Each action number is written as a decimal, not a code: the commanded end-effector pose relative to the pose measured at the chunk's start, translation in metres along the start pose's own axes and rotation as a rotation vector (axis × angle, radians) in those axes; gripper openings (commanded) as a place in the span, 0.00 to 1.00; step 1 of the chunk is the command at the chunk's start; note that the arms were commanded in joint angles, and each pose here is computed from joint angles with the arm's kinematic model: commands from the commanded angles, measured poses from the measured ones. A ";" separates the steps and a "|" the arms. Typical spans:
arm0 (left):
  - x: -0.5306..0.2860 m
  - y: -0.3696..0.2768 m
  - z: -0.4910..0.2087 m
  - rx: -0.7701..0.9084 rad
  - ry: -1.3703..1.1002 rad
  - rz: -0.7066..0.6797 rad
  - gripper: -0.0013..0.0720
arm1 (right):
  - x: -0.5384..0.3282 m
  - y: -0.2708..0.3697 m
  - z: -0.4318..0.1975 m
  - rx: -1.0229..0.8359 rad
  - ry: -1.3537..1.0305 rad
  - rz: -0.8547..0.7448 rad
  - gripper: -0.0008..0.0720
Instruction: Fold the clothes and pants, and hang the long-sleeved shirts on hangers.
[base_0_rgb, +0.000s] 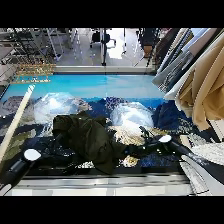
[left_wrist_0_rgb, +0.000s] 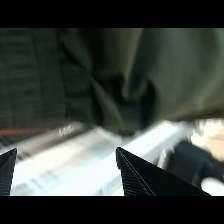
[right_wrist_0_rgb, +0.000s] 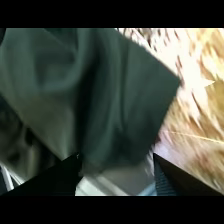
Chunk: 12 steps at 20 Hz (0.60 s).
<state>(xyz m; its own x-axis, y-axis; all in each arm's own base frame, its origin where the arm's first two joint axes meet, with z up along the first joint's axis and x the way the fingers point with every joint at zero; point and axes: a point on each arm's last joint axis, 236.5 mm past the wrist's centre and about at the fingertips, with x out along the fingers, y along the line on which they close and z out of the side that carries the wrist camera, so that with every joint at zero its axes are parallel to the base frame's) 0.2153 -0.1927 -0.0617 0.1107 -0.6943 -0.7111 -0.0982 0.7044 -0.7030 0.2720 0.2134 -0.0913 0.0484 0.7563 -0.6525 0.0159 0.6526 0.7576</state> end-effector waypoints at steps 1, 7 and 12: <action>0.018 0.006 0.021 -0.058 -0.122 0.055 0.96 | 0.021 0.008 0.019 -0.049 -0.038 -0.025 0.42; 0.018 -0.014 0.067 -0.135 -0.293 -0.061 0.03 | -0.033 0.070 0.009 -0.283 0.038 -0.050 0.04; -0.096 -0.080 0.105 0.039 -0.489 -0.265 0.03 | -0.191 0.091 0.031 -0.484 -0.183 -0.484 0.04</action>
<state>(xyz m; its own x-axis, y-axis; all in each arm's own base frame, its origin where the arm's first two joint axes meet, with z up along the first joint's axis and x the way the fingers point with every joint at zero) 0.3055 -0.1853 -0.0050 0.4922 -0.6754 -0.5491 -0.1094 0.5778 -0.8088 0.2923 0.1931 0.0412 0.1366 0.6000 -0.7882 -0.3852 0.7653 0.5158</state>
